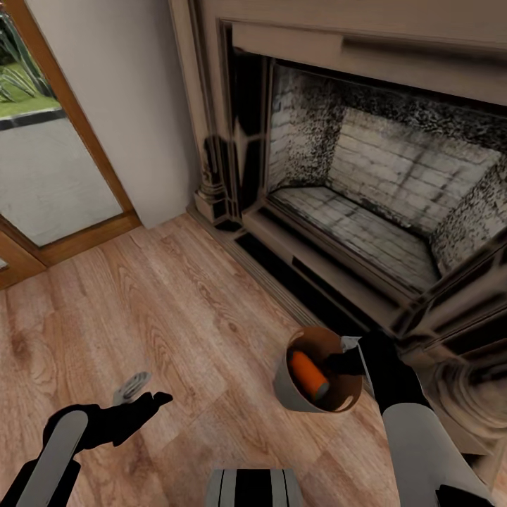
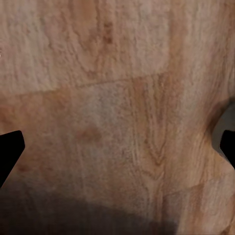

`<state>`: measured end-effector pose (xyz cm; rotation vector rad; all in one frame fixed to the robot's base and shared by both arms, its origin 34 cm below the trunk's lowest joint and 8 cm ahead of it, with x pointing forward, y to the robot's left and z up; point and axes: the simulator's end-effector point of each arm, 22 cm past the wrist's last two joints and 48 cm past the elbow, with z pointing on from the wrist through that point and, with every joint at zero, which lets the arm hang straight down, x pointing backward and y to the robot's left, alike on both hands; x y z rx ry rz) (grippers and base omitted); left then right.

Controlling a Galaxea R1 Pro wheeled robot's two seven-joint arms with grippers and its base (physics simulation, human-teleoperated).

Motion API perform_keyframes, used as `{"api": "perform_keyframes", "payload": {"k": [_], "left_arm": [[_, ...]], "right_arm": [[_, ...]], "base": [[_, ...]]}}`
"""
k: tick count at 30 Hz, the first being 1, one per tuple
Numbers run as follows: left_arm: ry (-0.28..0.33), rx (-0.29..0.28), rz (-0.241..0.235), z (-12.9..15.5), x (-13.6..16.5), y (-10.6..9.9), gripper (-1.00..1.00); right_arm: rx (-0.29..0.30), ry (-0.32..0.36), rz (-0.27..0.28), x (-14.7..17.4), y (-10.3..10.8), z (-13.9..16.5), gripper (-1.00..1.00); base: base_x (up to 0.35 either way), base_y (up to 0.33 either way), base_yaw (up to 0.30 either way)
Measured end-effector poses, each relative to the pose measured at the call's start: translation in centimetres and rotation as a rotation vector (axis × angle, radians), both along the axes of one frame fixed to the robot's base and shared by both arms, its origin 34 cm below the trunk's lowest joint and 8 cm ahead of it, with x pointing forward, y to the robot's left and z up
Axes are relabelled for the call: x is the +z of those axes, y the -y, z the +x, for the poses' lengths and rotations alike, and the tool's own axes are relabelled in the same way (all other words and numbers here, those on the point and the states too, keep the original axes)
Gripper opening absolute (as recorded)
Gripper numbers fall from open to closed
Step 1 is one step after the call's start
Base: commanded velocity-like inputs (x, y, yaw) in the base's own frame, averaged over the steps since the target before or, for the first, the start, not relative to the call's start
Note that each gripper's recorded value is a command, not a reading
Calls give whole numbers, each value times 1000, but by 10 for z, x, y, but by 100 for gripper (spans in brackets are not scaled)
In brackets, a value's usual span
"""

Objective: Put the three can of soda from the living room inside the tash can in the kitchen.

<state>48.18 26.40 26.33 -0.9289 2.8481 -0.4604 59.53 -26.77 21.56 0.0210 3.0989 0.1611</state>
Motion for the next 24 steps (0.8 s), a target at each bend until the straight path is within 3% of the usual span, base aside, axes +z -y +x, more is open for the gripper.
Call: {"api": "perform_keyframes", "payload": {"k": [14, 15, 24], "left_arm": [[-1, 2, 2, -1, 1, 0, 100], [2, 3, 3, 0, 2, -1, 100], [36, 4, 4, 8, 17, -1, 100]], "right_arm": [[3, -8, 5, 0, -2, -6, 100], [-15, 6, 36, 5, -9, -2, 100], [-13, 83, 29, 34, -6, 15, 100]], "base": [[0, 0, 0], [0, 0, 0], [0, 0, 0]]}}
